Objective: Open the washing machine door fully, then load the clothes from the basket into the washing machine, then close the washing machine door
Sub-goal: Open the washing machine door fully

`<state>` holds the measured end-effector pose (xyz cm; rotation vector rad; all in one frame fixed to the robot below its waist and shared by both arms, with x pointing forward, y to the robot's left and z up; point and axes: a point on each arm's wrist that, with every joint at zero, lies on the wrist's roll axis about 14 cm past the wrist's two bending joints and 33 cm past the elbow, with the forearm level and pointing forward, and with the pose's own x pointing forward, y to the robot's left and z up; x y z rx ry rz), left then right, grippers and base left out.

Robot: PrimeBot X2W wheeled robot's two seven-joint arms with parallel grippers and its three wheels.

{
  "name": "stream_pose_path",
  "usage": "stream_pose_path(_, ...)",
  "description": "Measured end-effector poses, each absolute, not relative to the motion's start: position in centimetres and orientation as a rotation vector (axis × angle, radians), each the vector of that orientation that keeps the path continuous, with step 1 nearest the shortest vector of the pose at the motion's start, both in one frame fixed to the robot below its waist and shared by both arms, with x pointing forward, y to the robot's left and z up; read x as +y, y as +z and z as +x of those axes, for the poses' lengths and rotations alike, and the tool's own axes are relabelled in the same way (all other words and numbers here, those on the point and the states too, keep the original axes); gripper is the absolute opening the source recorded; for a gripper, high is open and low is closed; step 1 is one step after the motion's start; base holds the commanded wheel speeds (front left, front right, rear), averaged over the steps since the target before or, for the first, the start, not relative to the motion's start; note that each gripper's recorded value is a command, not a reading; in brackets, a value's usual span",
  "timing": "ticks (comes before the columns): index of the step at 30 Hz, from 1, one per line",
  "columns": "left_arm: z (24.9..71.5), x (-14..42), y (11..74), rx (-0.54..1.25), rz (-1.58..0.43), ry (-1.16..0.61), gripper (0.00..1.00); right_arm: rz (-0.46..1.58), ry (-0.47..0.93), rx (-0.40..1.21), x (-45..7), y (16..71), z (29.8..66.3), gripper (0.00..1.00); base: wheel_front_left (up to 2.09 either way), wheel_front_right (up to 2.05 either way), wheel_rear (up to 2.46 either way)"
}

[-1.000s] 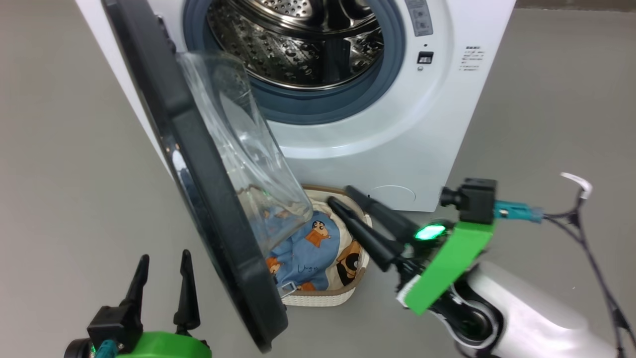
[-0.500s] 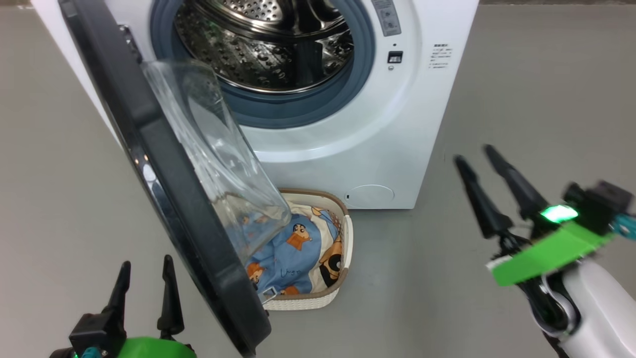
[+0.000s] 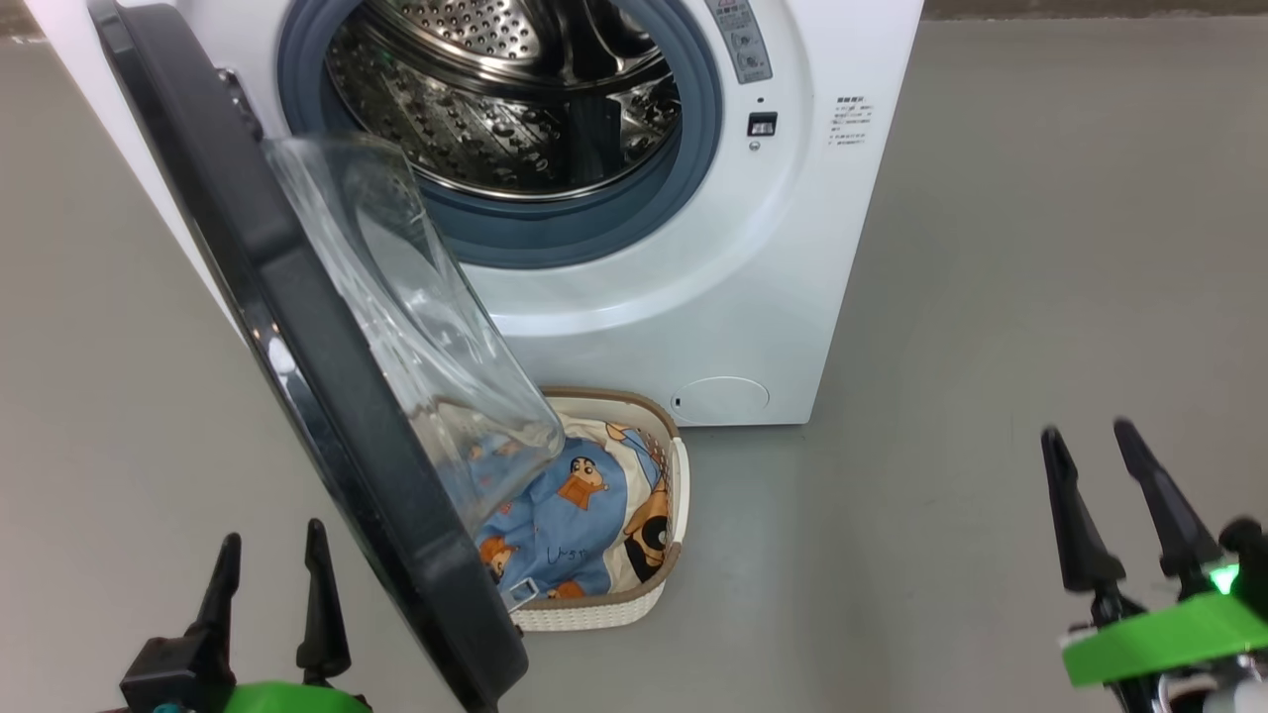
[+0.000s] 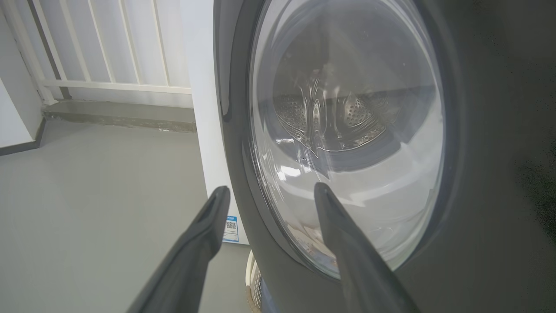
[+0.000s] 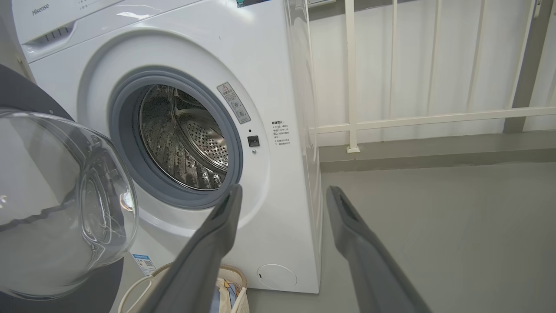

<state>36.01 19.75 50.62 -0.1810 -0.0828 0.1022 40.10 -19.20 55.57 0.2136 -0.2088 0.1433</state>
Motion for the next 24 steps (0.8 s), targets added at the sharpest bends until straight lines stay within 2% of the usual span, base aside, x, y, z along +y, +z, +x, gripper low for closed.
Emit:
stream_pose_path(12, 35.3, 19.9, 50.6, -0.085, -0.175, 0.102, 1.0, 0.085, 0.038, -0.113, -21.7, 52.0, 37.1, 1.0, 0.0, 0.0, 0.0)
stream_pose_path(24, 34.6, 20.0, 50.5, -0.08, -0.17, 0.102, 1.0, 0.09, -0.019, -0.042, -22.5, 49.5, 35.9, 1.0, 0.0, 0.0, 0.0)
